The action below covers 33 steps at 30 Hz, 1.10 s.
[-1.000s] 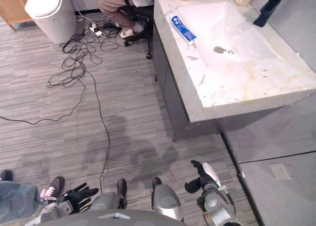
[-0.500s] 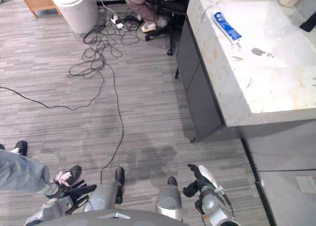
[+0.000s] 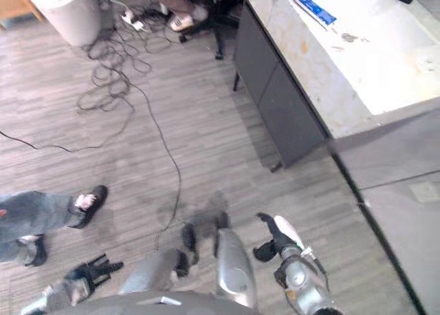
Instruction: Organize the bathroom.
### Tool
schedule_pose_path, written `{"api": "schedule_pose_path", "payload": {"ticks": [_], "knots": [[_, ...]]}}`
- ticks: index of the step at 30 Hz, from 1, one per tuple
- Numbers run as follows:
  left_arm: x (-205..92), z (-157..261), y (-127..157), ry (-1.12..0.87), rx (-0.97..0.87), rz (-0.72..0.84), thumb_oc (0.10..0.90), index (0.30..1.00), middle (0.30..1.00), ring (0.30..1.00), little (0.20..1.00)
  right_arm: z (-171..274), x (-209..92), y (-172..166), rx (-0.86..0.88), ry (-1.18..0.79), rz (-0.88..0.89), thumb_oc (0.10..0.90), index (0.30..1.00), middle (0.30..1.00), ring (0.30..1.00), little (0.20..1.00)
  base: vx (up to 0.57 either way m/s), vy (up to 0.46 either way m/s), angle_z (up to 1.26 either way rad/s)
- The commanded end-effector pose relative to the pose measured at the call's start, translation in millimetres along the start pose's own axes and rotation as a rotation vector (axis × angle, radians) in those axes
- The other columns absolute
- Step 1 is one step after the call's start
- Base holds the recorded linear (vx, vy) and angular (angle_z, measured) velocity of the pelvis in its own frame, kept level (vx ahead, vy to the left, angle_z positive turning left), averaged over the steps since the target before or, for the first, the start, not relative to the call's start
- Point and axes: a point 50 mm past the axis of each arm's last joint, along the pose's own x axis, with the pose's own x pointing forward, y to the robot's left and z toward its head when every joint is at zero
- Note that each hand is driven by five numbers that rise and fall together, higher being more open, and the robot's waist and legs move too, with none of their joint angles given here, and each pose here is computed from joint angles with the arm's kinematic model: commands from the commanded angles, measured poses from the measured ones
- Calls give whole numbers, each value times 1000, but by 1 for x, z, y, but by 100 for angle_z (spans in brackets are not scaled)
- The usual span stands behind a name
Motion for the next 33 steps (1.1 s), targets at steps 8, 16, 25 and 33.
{"api": "schedule_pose_path", "payload": {"ticks": [8,16,25,33], "knots": [[-6,-2,1,-28,75,-59,800,900,900,900,900,-1,4,-19,0,-9,-76,800,900,900,900,900,123,-43,-18],[-4,-6,-1,-6,74,-53,800,900,900,900,900,-14,-2,-14,13,34,-83,800,900,900,900,900,149,-100,-4],[-4,-21,-4,17,42,-14,800,900,900,900,900,-11,9,-14,90,67,-93,800,900,900,900,900,230,15,-67],[-7,-32,4,30,54,1,800,900,900,900,900,-18,3,-13,158,86,-152,800,900,900,900,900,204,276,-92]]}}
